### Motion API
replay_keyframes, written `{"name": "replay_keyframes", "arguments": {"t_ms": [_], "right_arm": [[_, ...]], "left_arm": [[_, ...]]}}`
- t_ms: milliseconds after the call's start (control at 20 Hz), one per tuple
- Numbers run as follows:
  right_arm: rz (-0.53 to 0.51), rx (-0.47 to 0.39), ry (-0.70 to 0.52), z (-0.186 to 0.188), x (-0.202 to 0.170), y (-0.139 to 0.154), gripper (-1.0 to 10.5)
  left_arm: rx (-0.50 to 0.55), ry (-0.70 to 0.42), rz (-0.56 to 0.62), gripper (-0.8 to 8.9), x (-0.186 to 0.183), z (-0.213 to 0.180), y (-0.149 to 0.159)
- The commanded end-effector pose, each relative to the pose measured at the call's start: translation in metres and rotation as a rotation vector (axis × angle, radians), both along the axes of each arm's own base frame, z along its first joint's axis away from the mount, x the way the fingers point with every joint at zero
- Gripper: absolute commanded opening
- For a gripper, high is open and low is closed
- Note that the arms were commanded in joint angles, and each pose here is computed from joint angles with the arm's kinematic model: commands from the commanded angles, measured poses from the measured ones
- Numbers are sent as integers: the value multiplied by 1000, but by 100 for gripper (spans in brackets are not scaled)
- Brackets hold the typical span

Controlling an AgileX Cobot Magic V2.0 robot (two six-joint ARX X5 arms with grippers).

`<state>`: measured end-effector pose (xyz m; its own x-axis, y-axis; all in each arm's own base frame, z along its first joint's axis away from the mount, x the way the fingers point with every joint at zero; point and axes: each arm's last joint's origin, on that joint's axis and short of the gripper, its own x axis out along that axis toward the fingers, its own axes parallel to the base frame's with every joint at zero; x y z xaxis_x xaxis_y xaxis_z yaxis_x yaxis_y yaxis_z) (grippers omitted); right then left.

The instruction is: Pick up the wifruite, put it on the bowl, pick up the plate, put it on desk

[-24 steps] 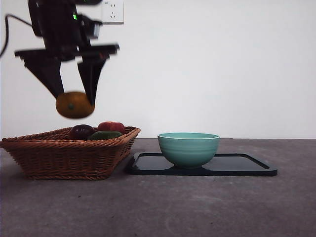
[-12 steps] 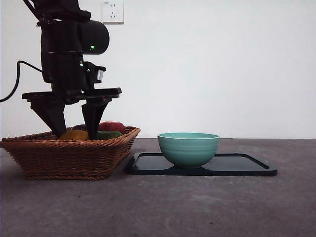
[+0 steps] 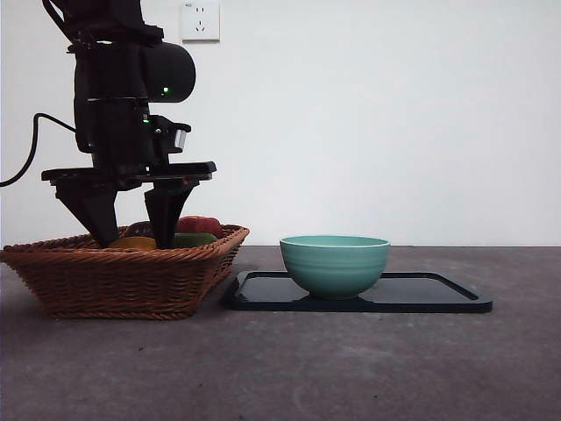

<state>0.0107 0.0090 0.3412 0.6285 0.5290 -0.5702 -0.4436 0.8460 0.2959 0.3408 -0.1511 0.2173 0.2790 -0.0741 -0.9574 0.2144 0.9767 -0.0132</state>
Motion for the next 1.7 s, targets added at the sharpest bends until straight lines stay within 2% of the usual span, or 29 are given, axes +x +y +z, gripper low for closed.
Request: {"name": "replay_keyframes", "arguments": {"t_ms": [50, 350, 550, 750, 1000, 1150, 1250, 1400, 1550, 1700], "right_arm": [[1, 18, -7, 3, 0, 0, 556], [-1, 20, -5, 3, 0, 0, 556], [-1, 20, -4, 3, 0, 0, 556], [-2, 19, -6, 3, 0, 0, 556], [-2, 19, -6, 3, 0, 0, 556], [-2, 19, -6, 3, 0, 0, 556], [-2, 19, -6, 3, 0, 0, 556], [-2, 19, -6, 3, 0, 0, 556], [-2, 19, -6, 3, 0, 0, 556], [-2, 20, -6, 3, 0, 0, 556]], "left_arm": [[4, 12, -10, 329, 4, -5, -3], [7, 20, -3, 530, 4, -2, -1], [8, 12, -8, 532, 6, 27, 3], [-21, -76, -36, 532, -12, 77, 11], [-113, -179, -95, 533, -65, 142, 31], [-201, -219, -193, 534, -109, 175, 46], [-245, -249, -231, 569, -140, 193, 57], [-328, -305, -296, 572, -179, 213, 71], [-421, -370, -411, 561, -217, 228, 82], [-439, -416, -473, 561, -248, 234, 94]]}}
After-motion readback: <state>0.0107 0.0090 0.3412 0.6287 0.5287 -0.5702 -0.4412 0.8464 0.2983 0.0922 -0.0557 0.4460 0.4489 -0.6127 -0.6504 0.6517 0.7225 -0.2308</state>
